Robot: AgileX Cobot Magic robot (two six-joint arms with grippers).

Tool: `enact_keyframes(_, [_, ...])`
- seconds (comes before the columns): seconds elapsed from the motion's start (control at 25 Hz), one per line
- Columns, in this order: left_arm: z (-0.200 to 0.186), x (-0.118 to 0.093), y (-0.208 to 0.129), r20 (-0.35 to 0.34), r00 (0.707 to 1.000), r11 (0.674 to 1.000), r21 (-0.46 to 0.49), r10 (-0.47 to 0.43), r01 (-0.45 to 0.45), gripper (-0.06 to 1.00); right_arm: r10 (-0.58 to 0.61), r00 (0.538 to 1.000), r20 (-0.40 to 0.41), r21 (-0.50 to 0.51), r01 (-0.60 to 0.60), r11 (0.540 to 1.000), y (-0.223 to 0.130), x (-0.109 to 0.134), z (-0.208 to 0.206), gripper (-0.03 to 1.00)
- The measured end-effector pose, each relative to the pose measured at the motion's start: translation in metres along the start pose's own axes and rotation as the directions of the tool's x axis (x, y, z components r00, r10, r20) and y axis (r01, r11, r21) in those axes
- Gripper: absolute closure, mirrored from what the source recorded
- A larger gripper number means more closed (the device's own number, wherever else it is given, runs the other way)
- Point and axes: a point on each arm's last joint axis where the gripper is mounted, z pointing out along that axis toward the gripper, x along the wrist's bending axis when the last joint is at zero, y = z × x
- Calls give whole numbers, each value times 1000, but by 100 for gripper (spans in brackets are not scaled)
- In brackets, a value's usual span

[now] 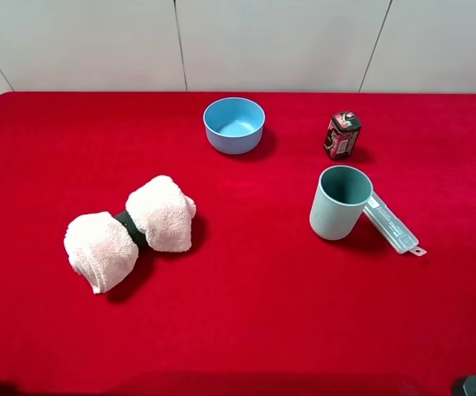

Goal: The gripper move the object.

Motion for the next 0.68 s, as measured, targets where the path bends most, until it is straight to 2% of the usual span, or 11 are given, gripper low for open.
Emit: enact_keyframes(0.68, [0,0,0,0,1000,1000,0,0,0,-4,0,1000,0,0,0,1000,0,0,0,27])
